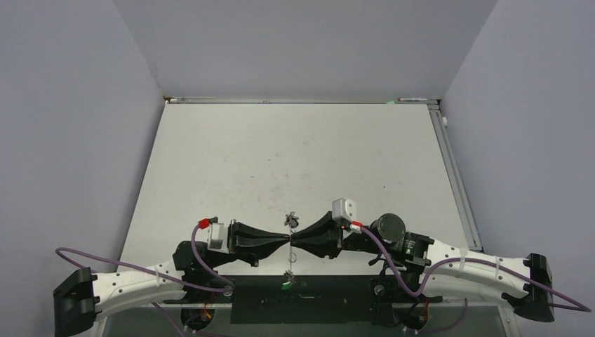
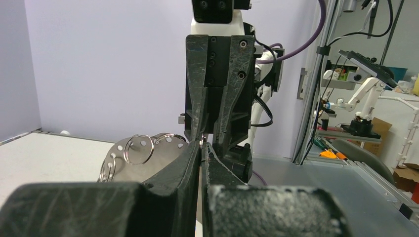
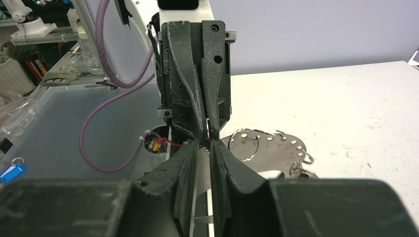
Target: Put the keys on the keyring
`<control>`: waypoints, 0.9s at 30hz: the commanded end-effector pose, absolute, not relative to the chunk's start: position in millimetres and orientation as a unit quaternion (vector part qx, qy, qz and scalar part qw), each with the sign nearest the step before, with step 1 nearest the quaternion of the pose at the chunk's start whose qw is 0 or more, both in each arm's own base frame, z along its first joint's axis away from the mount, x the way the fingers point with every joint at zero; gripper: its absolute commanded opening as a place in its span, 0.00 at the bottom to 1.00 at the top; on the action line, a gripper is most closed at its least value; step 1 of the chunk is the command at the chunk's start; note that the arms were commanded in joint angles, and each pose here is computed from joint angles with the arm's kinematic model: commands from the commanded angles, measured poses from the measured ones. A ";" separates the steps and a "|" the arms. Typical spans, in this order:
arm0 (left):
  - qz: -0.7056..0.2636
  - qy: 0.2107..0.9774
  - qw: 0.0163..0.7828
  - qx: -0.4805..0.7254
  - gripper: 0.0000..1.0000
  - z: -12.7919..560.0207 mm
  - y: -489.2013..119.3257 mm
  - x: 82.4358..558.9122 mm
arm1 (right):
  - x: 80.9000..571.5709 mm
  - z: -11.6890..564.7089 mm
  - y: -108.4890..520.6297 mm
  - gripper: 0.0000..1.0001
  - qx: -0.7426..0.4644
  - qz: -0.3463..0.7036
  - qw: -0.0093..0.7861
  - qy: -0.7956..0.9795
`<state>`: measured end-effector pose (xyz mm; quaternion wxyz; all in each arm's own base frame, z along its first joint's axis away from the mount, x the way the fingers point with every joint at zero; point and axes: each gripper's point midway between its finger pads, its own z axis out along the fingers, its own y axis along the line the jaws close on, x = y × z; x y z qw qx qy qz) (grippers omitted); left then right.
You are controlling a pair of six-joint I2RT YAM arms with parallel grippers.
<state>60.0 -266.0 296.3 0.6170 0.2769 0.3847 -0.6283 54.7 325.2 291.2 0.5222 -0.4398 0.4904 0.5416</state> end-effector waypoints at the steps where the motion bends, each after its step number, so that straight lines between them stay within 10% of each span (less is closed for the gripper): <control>1: -0.651 0.338 0.624 0.270 0.00 320.5 -258.1 49.1 | 47.9 323.1 330.3 0.15 -0.437 0.562 0.542 0.447; 27: -0.652 0.351 0.609 0.284 0.18 314.9 -263.5 46.6 | 38.1 325.3 318.3 0.05 -0.434 0.570 0.561 0.415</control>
